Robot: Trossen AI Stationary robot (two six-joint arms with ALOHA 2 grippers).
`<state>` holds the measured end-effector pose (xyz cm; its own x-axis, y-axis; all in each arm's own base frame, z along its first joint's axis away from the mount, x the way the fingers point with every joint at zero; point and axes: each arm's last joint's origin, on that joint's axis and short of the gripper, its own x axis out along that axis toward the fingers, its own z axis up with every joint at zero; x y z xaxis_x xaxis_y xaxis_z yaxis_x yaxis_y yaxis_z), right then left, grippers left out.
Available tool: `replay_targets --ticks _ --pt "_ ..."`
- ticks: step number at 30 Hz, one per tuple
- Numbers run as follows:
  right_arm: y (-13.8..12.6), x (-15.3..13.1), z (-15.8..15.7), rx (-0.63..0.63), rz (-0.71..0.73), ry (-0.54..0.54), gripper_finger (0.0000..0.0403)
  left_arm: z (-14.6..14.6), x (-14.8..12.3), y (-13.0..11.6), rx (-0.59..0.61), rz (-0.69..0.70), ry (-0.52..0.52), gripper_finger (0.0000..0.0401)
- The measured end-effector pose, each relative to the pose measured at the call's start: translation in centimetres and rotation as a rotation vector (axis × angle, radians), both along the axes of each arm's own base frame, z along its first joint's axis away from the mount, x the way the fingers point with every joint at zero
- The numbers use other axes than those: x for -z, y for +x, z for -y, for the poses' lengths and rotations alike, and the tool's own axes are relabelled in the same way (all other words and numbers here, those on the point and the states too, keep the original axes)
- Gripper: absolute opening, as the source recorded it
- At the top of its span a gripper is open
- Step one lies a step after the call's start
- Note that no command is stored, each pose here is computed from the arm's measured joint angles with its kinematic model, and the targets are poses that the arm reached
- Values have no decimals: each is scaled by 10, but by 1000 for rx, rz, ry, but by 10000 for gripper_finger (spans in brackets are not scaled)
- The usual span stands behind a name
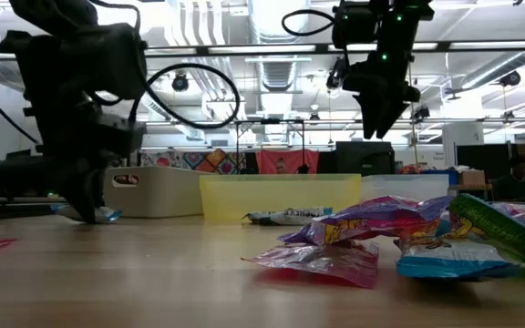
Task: Sort candy
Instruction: Put the white chocolate into the yellow bin
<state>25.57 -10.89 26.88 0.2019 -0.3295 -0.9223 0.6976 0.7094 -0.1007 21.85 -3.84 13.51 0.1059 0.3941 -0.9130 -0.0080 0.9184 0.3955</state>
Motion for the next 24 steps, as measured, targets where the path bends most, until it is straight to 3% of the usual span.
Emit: replay_targets --ticks 8,13,20,24 --pt "3 0 -6 -17 2 0 221 4 -32 -1 33 119 -168 6" --pt "5 0 -12 -40 3 1 221 7 -71 9 121 335 -209 4" --pt "9 -5 -25 -90 21 1 221 -6 -118 42 334 698 -101 2" --pt "9 -11 -38 -97 55 8 221 -32 -126 64 331 830 7 3"
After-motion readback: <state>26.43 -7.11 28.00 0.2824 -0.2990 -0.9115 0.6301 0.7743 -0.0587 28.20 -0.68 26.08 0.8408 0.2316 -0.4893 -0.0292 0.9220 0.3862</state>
